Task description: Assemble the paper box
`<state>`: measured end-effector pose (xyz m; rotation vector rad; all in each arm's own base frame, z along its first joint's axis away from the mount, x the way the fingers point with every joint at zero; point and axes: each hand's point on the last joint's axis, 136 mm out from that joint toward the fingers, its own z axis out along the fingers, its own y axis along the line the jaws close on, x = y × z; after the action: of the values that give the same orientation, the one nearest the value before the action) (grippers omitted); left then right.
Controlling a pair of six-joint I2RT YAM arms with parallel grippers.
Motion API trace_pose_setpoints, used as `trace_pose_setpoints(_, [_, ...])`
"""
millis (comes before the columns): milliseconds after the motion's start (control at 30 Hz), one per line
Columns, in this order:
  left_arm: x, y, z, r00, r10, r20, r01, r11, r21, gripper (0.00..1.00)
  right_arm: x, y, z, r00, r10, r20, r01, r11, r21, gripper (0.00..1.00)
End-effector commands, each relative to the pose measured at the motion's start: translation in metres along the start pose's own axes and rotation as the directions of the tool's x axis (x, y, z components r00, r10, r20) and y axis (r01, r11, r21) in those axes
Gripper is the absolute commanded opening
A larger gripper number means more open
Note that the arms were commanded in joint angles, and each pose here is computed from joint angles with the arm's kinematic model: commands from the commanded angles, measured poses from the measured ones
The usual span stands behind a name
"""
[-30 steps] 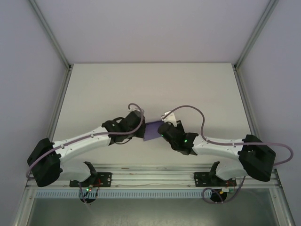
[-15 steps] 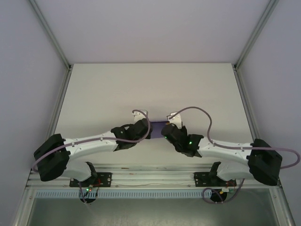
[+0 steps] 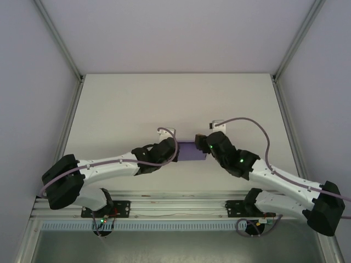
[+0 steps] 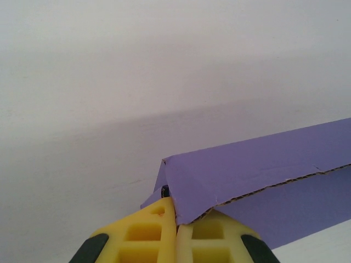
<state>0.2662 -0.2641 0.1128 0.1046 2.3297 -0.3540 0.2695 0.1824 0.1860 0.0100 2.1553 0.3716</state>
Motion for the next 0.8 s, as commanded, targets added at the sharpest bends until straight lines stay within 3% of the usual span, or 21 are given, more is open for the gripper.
trace_pose_setpoints(0, [0.072, 0.025, 0.008, 0.957, 0.111, -0.267, -0.129, 0.990, -0.050, 0.00, 0.012, -0.010, 0.008, 0.992, 0.072, -0.105, -0.070, 0.997, 0.024, 0.58])
trace_pose_setpoints(133, [0.070, 0.024, 0.010, 0.957, 0.119, -0.264, -0.138, 0.989, -0.054, 0.00, 0.023, -0.021, 0.020, 0.985, 0.096, -0.143, -0.090, 0.995, 0.053, 0.53])
trace_pose_setpoints(333, [0.066, 0.017, 0.010, 0.955, 0.142, -0.259, -0.153, 0.988, -0.025, 0.02, 0.052, -0.032, 0.035, 0.968, 0.140, -0.209, -0.128, 0.989, 0.070, 0.37])
trace_pose_setpoints(500, [0.052, 0.006, 0.000, 0.955, 0.180, -0.236, -0.175, 0.984, 0.043, 0.15, 0.071, -0.039, 0.039, 0.956, 0.182, -0.230, -0.167, 0.982, 0.083, 0.29])
trace_pose_setpoints(667, [0.038, -0.005, -0.014, 0.948, 0.218, -0.233, -0.187, 0.971, 0.147, 0.41, 0.081, -0.042, 0.040, 0.947, 0.206, -0.246, -0.190, 0.978, 0.087, 0.25])
trace_pose_setpoints(767, [0.033, -0.001, -0.017, 0.942, 0.228, -0.247, -0.195, 0.969, 0.151, 0.49, 0.086, -0.045, 0.040, 0.945, 0.213, -0.248, -0.195, 0.976, 0.096, 0.24])
